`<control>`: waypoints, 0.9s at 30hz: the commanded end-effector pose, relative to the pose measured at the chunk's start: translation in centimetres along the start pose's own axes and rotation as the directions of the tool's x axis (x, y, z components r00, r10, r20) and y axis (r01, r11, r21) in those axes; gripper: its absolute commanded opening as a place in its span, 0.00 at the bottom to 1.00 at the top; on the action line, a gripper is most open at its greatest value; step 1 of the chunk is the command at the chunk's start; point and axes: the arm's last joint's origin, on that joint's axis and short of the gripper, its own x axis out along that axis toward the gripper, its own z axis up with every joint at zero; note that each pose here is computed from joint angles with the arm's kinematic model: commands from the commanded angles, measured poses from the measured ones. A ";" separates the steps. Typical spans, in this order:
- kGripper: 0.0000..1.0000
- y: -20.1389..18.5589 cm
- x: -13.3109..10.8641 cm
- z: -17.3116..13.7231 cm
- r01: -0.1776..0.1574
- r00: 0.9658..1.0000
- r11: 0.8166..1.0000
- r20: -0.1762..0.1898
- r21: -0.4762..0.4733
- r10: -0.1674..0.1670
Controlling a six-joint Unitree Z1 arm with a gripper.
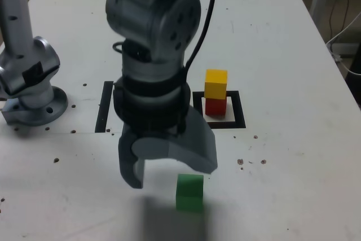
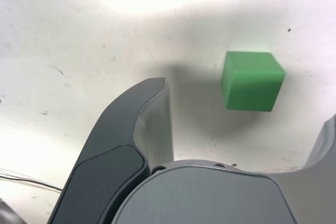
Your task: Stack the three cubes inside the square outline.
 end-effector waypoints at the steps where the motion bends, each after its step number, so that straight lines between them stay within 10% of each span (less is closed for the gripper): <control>1: 1.00 -0.5 0.8 0.3 -0.004 1.000 1.000 0.000 -0.008 0.004; 27: 0.61 -0.5 5.1 3.5 -0.086 0.996 0.996 -0.037 -0.017 0.085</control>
